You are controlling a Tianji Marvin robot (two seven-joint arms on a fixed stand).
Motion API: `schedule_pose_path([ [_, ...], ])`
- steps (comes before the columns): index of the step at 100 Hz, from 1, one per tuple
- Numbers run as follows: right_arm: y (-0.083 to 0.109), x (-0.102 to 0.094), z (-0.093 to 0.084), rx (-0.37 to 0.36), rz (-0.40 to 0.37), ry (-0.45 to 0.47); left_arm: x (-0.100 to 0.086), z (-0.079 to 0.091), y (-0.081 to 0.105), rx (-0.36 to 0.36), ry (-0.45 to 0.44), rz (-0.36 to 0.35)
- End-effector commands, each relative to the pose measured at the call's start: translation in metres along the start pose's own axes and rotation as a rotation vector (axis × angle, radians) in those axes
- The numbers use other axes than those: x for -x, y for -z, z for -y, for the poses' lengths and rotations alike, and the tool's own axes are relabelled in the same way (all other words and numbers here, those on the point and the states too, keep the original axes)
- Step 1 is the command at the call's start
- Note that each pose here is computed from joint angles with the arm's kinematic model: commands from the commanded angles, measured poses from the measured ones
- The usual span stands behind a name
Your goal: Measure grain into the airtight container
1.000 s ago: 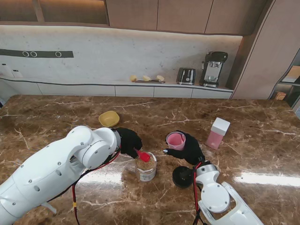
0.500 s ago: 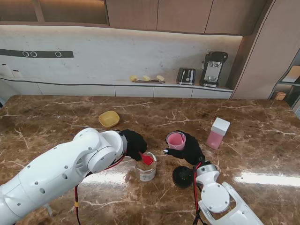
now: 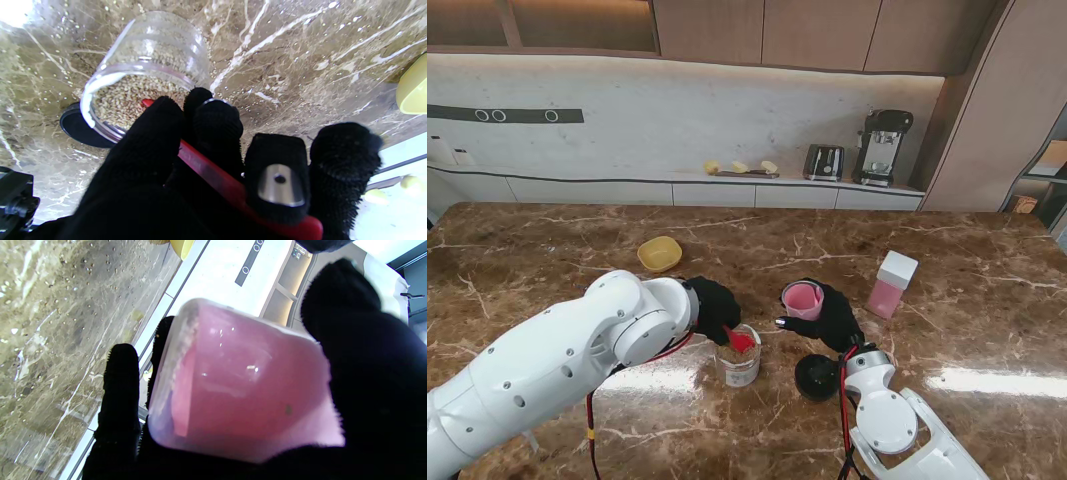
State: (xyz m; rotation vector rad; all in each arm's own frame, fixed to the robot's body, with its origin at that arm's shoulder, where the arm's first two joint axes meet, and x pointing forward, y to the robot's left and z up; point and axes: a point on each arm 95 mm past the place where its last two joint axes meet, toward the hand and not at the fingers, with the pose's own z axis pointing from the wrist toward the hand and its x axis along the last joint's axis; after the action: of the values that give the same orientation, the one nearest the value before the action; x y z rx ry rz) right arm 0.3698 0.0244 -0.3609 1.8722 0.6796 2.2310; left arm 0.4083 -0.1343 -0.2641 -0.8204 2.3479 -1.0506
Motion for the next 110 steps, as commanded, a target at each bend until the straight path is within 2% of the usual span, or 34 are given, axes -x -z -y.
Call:
schedule_pose_path([
  [1,0.003,0.003,0.004,-0.017,0.014,-0.009,0.000,-0.008,0.001,0.023,-0.010,0.005],
  [29,0.002,0.003,0.005,-0.022,0.014,-0.009,0.005,-0.003,0.012,0.006,-0.037,0.050],
  [74,0.002,0.004,0.006,-0.023,0.013,-0.010,-0.001,-0.008,-0.001,0.044,-0.048,0.027],
  [110,0.002,0.004,0.007,-0.027,0.015,-0.010,0.001,-0.012,0.002,0.043,-0.014,0.032],
])
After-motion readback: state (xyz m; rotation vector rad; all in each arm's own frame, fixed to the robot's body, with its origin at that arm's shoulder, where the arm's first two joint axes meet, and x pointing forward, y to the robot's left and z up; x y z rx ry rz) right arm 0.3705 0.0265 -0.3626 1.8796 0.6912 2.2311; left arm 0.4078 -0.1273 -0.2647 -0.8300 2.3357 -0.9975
